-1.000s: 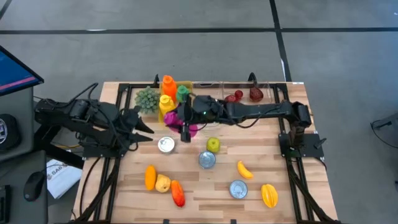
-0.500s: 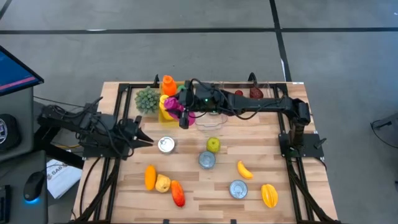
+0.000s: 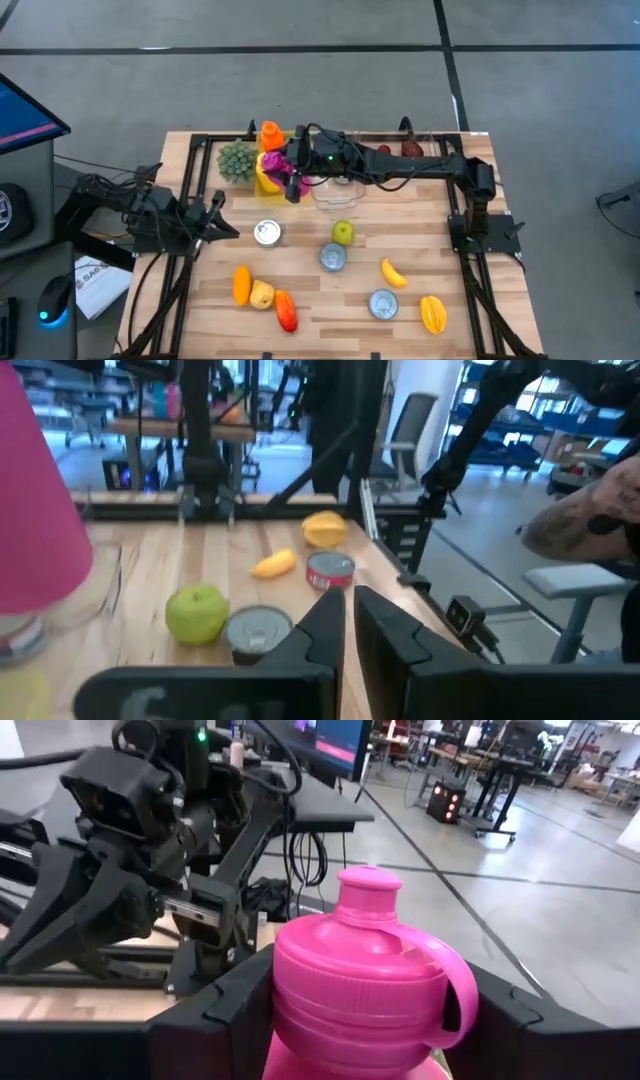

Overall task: Pick & Place Food Item
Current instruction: Put the pink bottle into the yellow bin

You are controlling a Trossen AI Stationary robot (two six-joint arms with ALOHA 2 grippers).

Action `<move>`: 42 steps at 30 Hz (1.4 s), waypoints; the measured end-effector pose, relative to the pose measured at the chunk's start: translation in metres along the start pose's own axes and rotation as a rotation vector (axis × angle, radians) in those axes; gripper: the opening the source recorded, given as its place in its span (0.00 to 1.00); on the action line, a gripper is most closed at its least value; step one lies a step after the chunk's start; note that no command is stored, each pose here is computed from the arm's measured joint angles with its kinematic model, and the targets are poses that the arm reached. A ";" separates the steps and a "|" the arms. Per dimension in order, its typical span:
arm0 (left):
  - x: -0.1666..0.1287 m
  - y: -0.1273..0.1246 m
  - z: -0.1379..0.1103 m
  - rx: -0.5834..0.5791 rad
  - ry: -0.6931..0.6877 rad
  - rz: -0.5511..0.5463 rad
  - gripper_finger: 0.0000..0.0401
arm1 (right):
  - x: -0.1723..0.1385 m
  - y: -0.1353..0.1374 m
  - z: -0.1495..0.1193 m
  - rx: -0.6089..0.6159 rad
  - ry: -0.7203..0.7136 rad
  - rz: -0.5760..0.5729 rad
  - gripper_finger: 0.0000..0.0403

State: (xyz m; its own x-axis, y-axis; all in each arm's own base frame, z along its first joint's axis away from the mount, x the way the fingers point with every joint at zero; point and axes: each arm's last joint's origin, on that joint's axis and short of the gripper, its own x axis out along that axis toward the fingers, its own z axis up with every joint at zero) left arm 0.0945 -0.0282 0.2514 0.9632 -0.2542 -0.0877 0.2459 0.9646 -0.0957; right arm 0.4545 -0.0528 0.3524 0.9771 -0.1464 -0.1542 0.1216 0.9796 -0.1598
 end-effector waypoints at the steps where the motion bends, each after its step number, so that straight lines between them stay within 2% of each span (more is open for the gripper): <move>1: -0.002 0.000 0.001 0.006 -0.011 -0.001 0.03 | 0.000 -0.001 0.001 0.000 -0.007 -0.002 0.54; 6: -0.008 0.000 0.002 0.016 -0.037 -0.003 0.01 | 0.000 -0.001 0.001 -0.016 -0.008 -0.003 0.54; 13: -0.008 0.001 -0.004 0.038 0.028 0.004 0.01 | 0.000 -0.001 0.003 -0.007 -0.027 -0.006 0.54; 20: -0.008 0.002 -0.004 0.050 0.021 0.058 0.01 | 0.000 0.000 0.003 0.005 -0.032 -0.004 0.54; 33: -0.008 0.003 -0.004 0.037 0.018 0.067 0.01 | 0.000 -0.016 0.003 -0.001 -0.045 -0.041 0.54; 39: -0.008 0.003 -0.006 0.037 0.046 0.073 0.01 | -0.001 -0.018 0.008 0.023 -0.100 -0.048 0.55; 42: -0.008 0.003 -0.008 0.037 0.058 0.074 0.01 | 0.011 -0.016 -0.004 0.025 -0.109 -0.048 0.54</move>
State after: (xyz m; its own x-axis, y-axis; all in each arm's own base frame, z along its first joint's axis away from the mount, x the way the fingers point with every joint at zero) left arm 0.0864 -0.0236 0.2444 0.9712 -0.1847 -0.1508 0.1791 0.9826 -0.0497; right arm 0.4631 -0.0704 0.3497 0.9830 -0.1790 -0.0400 0.1718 0.9751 -0.1401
